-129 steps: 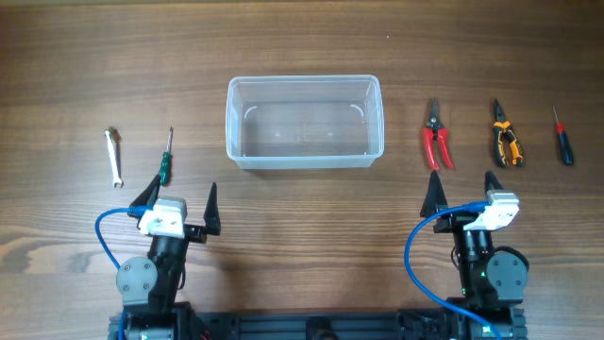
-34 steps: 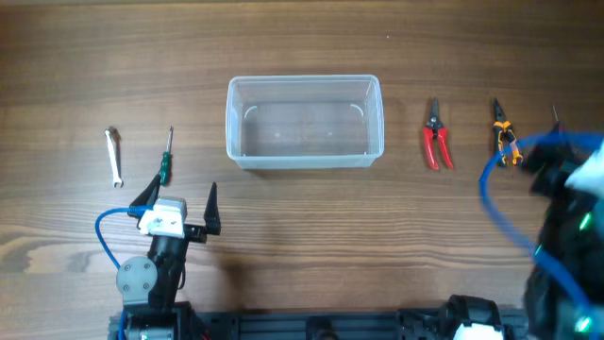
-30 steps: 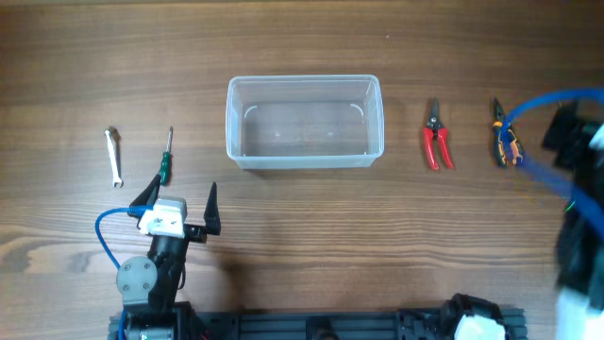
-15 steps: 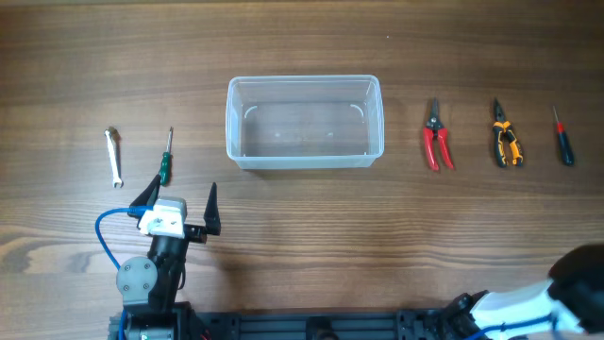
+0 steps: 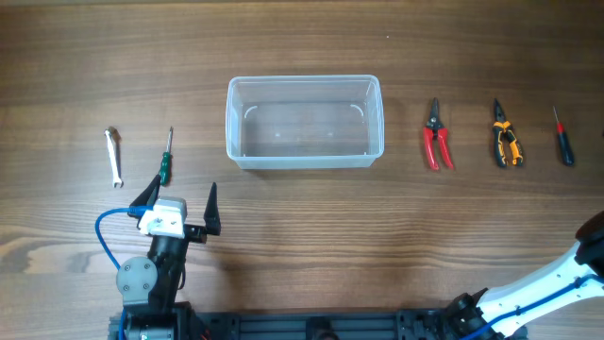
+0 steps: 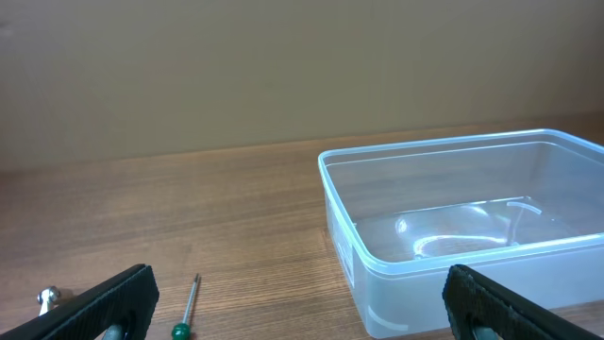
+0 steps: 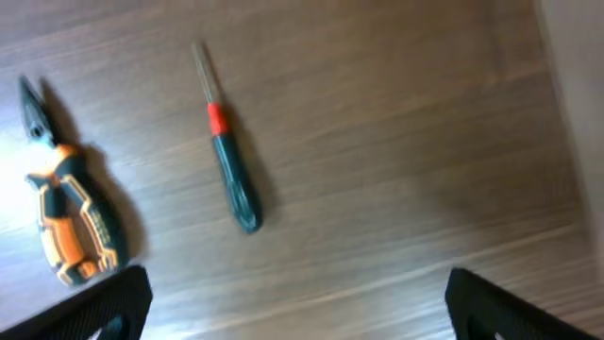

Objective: Pack container
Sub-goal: 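Move the right gripper over the red-black screwdriver at far right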

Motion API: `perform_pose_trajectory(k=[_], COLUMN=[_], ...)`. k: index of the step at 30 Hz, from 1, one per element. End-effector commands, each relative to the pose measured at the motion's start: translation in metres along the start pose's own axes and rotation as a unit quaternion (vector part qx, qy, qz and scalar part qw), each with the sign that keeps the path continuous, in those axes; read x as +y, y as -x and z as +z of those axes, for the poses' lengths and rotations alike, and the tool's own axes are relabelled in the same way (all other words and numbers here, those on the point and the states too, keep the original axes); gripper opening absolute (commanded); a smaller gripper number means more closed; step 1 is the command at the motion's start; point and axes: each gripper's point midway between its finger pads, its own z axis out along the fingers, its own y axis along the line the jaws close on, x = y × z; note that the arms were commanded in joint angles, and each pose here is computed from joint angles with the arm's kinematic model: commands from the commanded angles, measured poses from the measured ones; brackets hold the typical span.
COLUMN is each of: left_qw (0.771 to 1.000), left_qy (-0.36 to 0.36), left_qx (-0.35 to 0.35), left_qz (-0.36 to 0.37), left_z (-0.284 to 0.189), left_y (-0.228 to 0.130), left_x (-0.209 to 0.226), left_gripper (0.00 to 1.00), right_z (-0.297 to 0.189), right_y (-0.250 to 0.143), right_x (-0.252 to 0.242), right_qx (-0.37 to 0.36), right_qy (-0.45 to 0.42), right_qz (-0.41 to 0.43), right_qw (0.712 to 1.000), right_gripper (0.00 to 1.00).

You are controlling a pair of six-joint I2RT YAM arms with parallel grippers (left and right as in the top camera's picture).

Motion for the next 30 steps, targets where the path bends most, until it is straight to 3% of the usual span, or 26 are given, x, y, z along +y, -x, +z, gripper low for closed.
perform_pose_trajectory(k=[1,9,16,30], left_qw=[1.0,1.0,1.0,1.0], left_qy=[-0.001,-0.001,-0.001,-0.001], left_qx=[0.001,0.0,0.0,0.001], left_qz=[0.006,0.006,0.006,0.006], left_z=[0.0,0.0,0.0,0.0], left_y=[-0.002,-0.002,-0.002,-0.002], left_x=[-0.001,-0.001,-0.001,-0.001], left_gripper=[1.0,1.0,1.0,1.0], right_z=[0.007,0.041,0.075,0.109], right_y=[0.016,0.017,-0.002,-0.013], right_x=[0.011,0.053,0.049,0.049], right_qx=[-0.002,0.05,0.112,0.131], right_qy=[-0.012,0.004,-0.013,0.0], right_qz=[-0.062,-0.178,-0.179,-0.17], right_qw=[0.998,0.983,0.977,0.977], right_gripper=[1.0,1.0,1.0,1.0])
